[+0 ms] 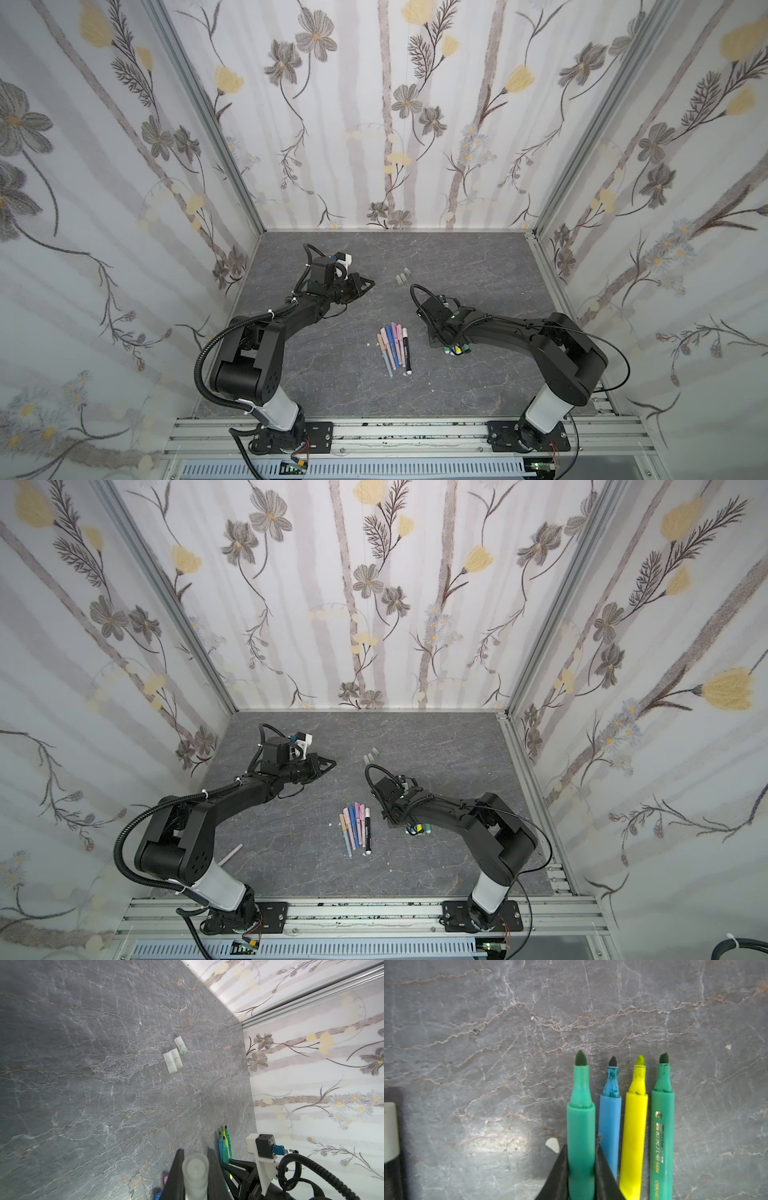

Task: Open the pen caps
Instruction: 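Lower the green highlighter beside the other highlighters while the left gripper carries the cap, then open the left gripper to drop the cap beside the other caps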

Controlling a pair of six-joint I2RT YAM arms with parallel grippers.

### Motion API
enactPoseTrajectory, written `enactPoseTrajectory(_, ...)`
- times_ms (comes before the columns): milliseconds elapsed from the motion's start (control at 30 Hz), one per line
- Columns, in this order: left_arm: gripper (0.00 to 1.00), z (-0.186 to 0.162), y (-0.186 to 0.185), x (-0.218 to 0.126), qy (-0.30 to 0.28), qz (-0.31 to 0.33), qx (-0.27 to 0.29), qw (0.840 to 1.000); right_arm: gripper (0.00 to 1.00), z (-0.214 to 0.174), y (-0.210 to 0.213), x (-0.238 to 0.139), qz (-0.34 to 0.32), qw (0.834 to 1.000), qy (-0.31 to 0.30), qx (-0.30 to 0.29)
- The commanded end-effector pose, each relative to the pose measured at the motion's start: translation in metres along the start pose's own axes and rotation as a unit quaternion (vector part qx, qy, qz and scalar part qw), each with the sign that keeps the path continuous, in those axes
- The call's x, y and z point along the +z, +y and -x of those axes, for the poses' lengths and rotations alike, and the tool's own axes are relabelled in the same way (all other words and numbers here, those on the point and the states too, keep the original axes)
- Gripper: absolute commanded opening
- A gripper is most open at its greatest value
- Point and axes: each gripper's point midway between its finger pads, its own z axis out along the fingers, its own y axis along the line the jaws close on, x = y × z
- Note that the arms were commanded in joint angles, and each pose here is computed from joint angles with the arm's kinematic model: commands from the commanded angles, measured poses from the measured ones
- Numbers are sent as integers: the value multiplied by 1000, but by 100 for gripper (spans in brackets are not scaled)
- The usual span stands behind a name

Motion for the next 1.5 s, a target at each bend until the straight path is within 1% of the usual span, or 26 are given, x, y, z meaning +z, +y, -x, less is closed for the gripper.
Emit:
enactPoseTrajectory(0, 0, 2, -2, 1, -4, -8, 3, 1000, 22, 1, -6, -5, -12, 1000, -6, 3)
enactPoseTrajectory(200, 0, 0, 1, 5, -2, -8, -2, 1000, 24, 4, -9, -12, -11, 1000, -15, 3)
enactPoseTrajectory(267, 0, -1, 3, 10, 2, -6, -5, 1000, 26, 11, -9, -20, -5, 1000, -28, 6)
enactPoseTrajectory(467, 0, -4, 12, 38, 20, 3, -11, 1000, 32, 34, -16, -53, 13, 996, -83, 27)
enactPoseTrajectory(633, 0, -1, 27, 64, 34, 22, -31, 999, 34, 40, -24, -67, 21, 994, -98, 36)
enactPoseTrajectory(800, 0, -4, 35, 86, 62, 42, -41, 996, 34, 36, -35, -67, 18, 994, -99, 42)
enactPoseTrajectory(1033, 1, 1, 37, 112, 79, 59, -43, 994, 34, 28, -44, -62, 24, 994, -99, 50)
enactPoseTrajectory(1067, 2, -3, 43, 114, 84, 67, -48, 993, 34, 28, -44, -62, 24, 994, -98, 50)
enactPoseTrajectory(1100, 2, 6, 36, 117, 77, 62, -42, 994, 34, 27, -45, -61, 24, 994, -99, 49)
enactPoseTrajectory(1233, 4, 9, 41, 126, 79, 68, -50, 993, 34, 25, -49, -61, 23, 994, -99, 48)
enactPoseTrajectory(1467, 8, 2, 46, 138, 96, 74, -55, 991, 34, 22, -55, -57, 20, 994, -96, 48)
